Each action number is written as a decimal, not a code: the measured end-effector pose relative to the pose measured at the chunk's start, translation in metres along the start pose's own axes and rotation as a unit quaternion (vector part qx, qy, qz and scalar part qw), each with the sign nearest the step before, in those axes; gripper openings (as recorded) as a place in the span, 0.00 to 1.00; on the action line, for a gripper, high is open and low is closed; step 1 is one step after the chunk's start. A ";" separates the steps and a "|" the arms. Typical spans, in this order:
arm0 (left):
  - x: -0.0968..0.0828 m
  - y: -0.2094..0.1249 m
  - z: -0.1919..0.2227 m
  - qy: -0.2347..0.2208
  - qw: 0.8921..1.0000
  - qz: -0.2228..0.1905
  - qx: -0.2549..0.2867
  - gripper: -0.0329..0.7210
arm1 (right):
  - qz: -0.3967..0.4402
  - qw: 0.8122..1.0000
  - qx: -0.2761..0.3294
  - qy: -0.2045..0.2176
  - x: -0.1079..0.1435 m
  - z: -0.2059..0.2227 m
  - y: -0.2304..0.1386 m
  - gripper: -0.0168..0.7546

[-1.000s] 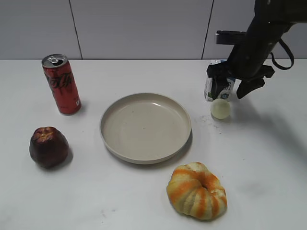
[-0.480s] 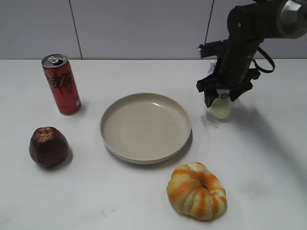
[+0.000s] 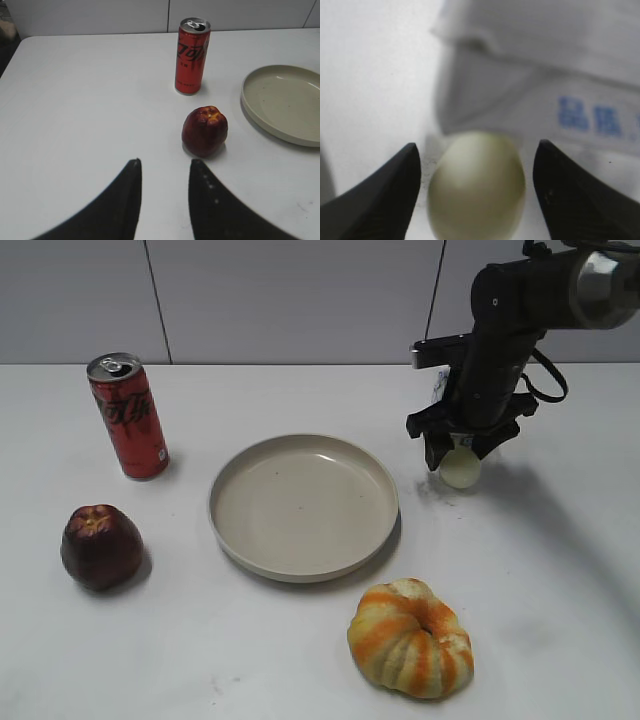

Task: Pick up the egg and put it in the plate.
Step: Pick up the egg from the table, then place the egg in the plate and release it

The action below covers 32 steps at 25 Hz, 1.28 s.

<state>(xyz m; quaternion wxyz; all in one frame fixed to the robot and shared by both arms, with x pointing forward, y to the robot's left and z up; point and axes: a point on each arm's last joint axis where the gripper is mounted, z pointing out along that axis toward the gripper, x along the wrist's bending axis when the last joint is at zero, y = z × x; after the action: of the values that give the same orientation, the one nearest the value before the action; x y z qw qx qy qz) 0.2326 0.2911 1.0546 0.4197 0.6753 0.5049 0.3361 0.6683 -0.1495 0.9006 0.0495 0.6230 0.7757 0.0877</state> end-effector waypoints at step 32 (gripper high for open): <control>0.000 0.000 0.000 0.000 1.000 0.000 0.000 0.36 | -0.240 0.966 -0.037 0.088 0.166 -0.045 -0.038 0.62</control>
<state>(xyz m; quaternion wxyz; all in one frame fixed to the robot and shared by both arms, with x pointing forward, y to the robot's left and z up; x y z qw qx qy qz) 0.2326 0.2911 1.0546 0.4197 0.6753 0.5049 0.3361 0.5868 0.0008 0.9423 0.0237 0.4058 0.9002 0.1564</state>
